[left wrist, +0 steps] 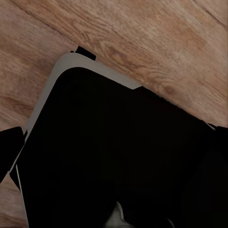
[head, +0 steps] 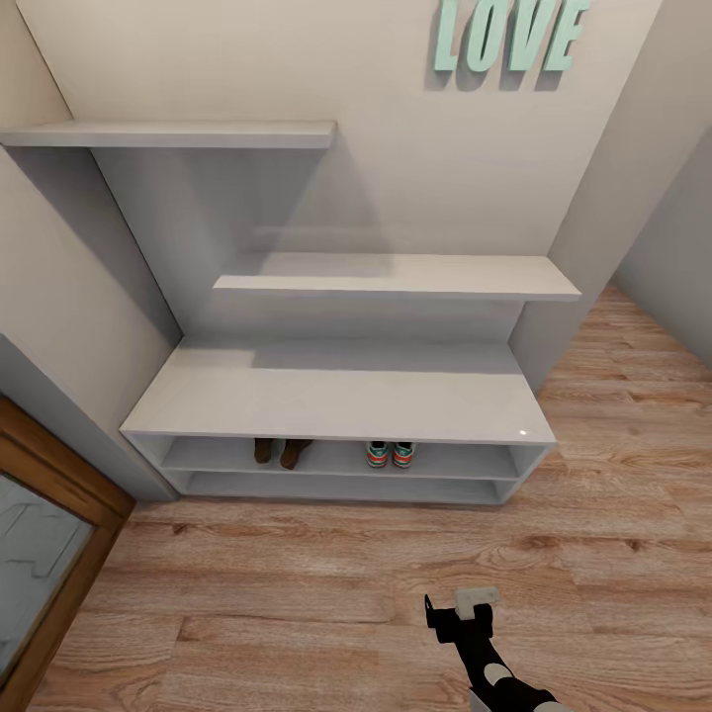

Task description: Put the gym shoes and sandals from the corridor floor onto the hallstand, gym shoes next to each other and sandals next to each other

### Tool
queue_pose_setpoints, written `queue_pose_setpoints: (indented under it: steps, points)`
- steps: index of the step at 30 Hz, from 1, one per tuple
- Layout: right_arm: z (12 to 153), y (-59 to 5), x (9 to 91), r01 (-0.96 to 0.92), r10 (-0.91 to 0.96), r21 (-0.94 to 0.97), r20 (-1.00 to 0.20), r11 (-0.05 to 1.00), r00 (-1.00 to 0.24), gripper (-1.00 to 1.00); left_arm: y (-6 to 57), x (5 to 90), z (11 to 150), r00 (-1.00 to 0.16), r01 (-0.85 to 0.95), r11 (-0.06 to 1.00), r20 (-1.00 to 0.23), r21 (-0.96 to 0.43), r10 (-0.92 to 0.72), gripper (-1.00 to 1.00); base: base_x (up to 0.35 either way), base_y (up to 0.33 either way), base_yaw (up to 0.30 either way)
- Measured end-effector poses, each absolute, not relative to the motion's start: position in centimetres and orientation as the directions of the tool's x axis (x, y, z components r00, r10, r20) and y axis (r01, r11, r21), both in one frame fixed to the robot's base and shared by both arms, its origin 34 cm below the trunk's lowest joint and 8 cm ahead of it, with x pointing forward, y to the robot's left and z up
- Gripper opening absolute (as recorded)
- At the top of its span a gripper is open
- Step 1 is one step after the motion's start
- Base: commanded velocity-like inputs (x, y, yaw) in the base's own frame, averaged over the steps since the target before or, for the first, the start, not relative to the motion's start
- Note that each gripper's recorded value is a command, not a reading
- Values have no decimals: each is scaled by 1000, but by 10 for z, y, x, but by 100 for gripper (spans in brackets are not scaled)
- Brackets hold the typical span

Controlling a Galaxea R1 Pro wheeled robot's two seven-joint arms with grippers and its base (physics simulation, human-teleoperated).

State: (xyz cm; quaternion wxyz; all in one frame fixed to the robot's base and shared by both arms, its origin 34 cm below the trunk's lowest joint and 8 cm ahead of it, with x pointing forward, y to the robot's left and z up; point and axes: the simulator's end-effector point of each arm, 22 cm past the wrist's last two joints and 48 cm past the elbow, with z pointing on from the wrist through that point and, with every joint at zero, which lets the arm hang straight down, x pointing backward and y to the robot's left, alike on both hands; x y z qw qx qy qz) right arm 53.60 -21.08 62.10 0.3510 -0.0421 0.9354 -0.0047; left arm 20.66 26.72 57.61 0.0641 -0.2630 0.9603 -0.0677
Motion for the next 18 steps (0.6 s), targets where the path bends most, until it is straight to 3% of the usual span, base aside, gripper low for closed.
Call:
queue_pose_setpoints:
  steps: [18]
  points:
    - [621, -211, 536, -75, -82, -38, -656, 996, -750, 100, 268, 204, 576, -853, -499, 851, -82, -161, -516, 100, 0, 0, 0]
